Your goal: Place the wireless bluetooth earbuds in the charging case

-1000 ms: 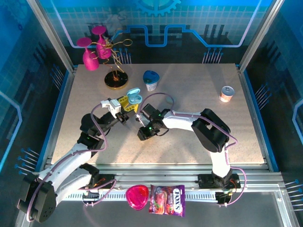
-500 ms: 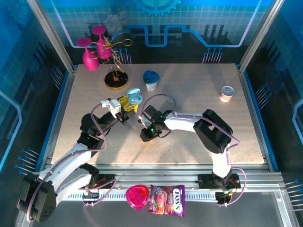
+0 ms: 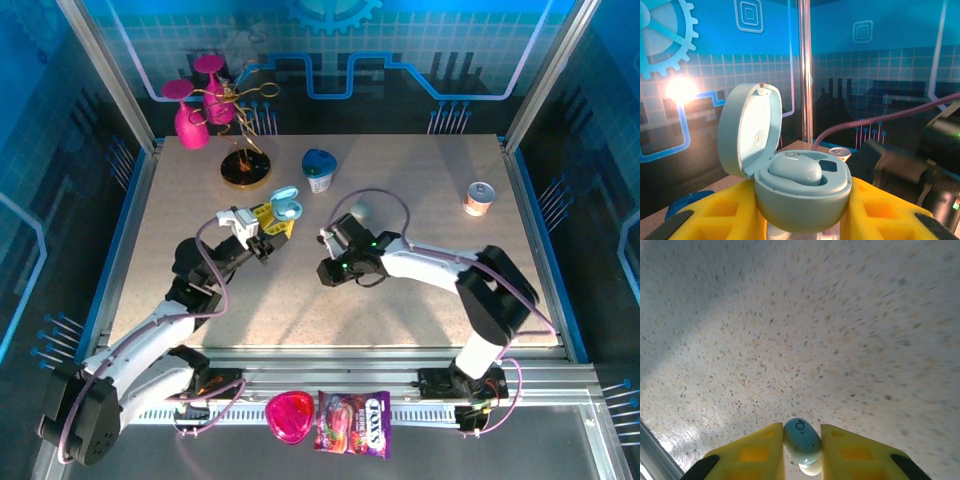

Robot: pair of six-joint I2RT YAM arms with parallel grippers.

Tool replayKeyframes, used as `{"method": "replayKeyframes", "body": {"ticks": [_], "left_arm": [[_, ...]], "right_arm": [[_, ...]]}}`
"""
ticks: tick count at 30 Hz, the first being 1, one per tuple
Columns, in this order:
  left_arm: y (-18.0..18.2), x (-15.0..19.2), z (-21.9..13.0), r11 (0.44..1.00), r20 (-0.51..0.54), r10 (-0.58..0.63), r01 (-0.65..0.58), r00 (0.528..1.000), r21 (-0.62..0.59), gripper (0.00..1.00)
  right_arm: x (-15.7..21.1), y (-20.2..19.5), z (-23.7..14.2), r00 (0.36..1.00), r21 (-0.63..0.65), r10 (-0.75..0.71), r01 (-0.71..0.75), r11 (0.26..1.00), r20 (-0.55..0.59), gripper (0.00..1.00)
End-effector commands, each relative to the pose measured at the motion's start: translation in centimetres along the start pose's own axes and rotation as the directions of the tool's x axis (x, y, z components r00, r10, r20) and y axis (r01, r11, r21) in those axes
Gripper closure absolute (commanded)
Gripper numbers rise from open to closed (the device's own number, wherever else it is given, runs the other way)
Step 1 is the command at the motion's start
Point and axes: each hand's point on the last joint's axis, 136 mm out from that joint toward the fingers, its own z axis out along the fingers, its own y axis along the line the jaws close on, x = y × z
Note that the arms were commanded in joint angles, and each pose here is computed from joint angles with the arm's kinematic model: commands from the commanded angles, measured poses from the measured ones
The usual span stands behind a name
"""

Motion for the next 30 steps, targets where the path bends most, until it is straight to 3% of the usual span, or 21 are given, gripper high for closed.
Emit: {"method": "replayKeyframes", "body": {"ticks": [1,10,16,23,30], "left_arm": [[0.0,-1.4,0.3,1.000,0.045,0.000,-0.001,0.999,0.015,0.68],[-0.5,-0.6,1.8,0.997,0.049,-0.043,0.040,0.998,0.063,0.68],[-1.5,0.1,3.0,0.993,0.042,-0.060,0.055,0.997,0.104,0.68],[-1.8,0.3,3.3,0.991,0.044,-0.076,0.070,0.996,0.118,0.68],[-2.1,0.4,3.2,0.989,0.045,-0.086,0.080,0.995,0.127,0.68]], "right_arm": [[-2.5,-1.0,-4.1,0.990,0.053,-0.007,0.000,0.999,0.139,0.79],[-7.1,0.9,-15.3,0.913,0.105,-0.126,0.093,0.990,0.387,0.80],[-9.7,4.5,-20.3,0.837,0.121,-0.217,0.181,0.976,0.502,0.79],[-11.6,8.8,-22.4,0.774,0.053,-0.257,0.279,0.959,0.579,0.79],[-12.9,10.5,-21.8,0.761,0.014,-0.260,0.314,0.949,0.595,0.79]]}}
